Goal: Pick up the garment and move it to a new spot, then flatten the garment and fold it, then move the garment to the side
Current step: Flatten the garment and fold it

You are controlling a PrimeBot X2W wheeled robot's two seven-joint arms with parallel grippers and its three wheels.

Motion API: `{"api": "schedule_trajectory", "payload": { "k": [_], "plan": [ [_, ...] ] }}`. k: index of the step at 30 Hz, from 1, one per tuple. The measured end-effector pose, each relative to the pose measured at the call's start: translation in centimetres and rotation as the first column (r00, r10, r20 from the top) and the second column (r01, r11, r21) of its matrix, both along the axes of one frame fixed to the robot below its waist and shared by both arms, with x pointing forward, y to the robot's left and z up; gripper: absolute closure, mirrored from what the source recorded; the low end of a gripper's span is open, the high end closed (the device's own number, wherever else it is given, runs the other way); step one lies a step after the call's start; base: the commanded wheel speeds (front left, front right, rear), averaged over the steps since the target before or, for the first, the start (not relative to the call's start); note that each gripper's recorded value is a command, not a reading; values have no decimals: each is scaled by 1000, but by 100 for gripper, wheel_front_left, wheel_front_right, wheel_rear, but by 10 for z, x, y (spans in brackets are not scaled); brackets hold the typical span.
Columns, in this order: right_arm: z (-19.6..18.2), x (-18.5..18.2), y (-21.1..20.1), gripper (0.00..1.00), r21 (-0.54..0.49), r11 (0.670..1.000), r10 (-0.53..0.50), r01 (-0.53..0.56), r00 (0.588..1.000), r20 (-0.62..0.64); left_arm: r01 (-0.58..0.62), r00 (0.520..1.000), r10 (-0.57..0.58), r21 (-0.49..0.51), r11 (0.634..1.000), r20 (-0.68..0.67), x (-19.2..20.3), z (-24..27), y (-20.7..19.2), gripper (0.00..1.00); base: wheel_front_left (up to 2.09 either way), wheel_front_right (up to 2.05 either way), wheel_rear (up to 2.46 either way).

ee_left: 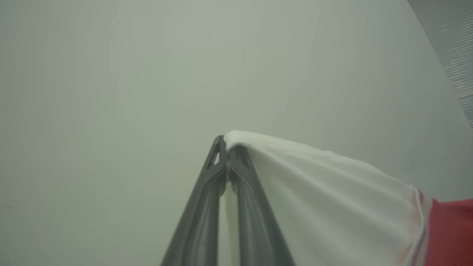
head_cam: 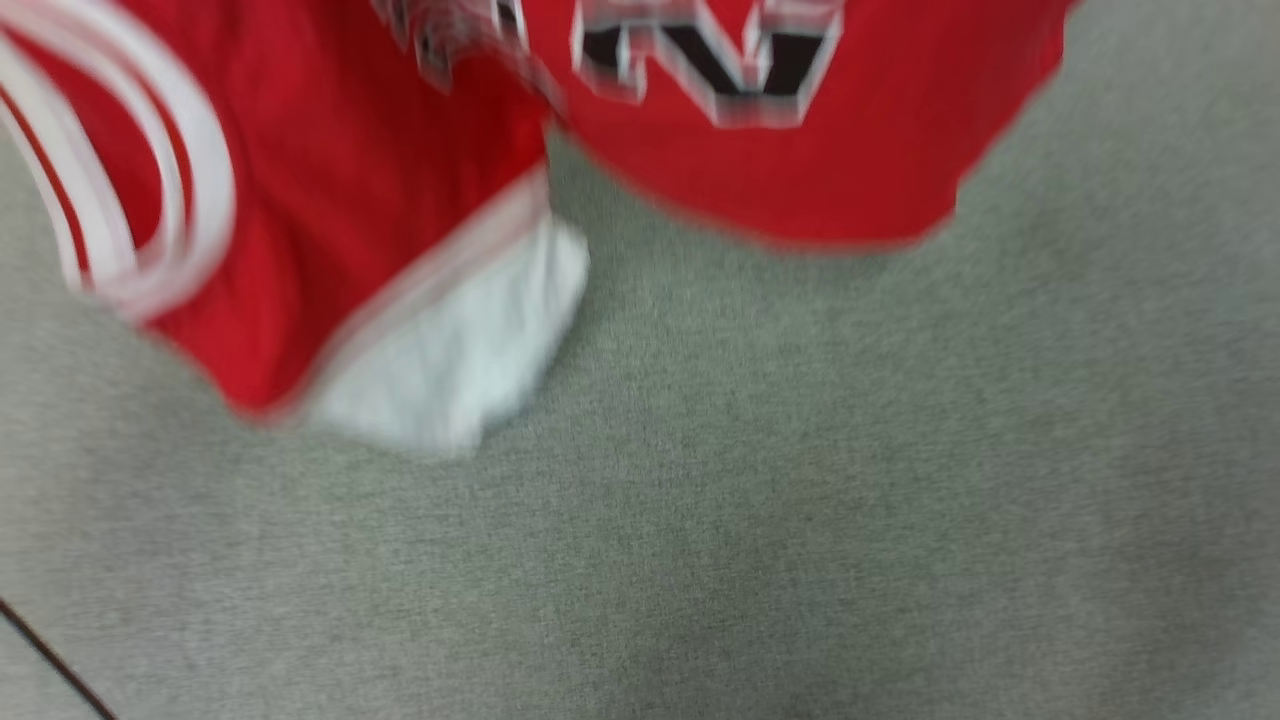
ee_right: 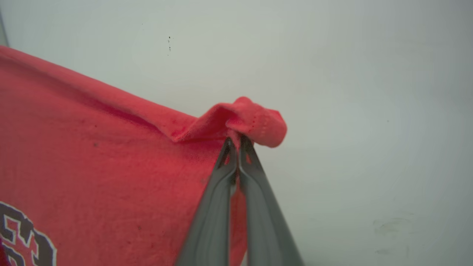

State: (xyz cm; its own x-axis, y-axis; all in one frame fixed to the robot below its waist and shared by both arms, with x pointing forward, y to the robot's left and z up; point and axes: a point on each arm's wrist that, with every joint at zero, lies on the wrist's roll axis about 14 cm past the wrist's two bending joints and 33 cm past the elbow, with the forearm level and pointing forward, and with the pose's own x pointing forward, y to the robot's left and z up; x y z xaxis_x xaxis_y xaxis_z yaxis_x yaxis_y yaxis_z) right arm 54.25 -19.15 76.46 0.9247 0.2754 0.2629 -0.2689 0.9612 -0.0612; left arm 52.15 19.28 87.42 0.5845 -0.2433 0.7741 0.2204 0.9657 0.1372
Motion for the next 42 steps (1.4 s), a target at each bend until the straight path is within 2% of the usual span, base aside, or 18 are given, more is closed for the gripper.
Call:
{"api": "schedule_trajectory", "payload": {
  "k": [10,12,14,19,21,25,27,28,30,35,40,42],
  "plan": [
    [-40,112,-19,100,-13,993,-116,117,993,31,-66,996,68,22,998,-57,113,-35,5,100,0,0,0],
    [-52,132,-26,100,51,990,-135,134,991,9,-58,996,60,35,998,-69,130,-45,4,100,0,0,0],
    [-65,149,-24,100,59,988,-143,144,990,-7,-75,993,78,39,996,-86,146,-56,8,100,0,0,0],
    [-108,180,-13,100,54,987,-146,149,988,-52,-62,985,63,12,998,-159,178,-99,8,100,0,0,0],
    [-131,188,-4,100,32,990,-133,136,988,-79,-63,977,68,33,998,-201,185,-120,8,100,0,0,0],
    [-177,194,7,100,19,993,-114,117,985,-131,-41,935,61,63,997,-350,195,-190,4,100,0,0,0],
    [-201,190,13,100,3,995,-103,105,981,-164,-17,906,46,71,997,-420,191,-223,-2,100,0,0,0],
    [-227,177,26,100,-27,997,-72,67,978,-196,2,856,36,74,997,-515,177,-268,-5,100,0,0,0],
    [-246,163,37,100,-45,999,-38,28,974,-224,19,816,31,81,997,-578,162,-297,-7,100,0,0,0],
    [-285,123,49,100,-48,998,15,-32,949,-315,49,748,4,60,997,-664,114,-339,-15,100,0,0,0],
    [-321,71,46,100,-45,997,39,-64,901,-432,65,641,5,60,996,-767,51,-387,-16,100,0,0,0],
    [-334,46,46,100,-36,996,51,-78,872,-486,47,579,5,39,998,-815,25,-405,-10,100,0,0,0]
  ]
}}
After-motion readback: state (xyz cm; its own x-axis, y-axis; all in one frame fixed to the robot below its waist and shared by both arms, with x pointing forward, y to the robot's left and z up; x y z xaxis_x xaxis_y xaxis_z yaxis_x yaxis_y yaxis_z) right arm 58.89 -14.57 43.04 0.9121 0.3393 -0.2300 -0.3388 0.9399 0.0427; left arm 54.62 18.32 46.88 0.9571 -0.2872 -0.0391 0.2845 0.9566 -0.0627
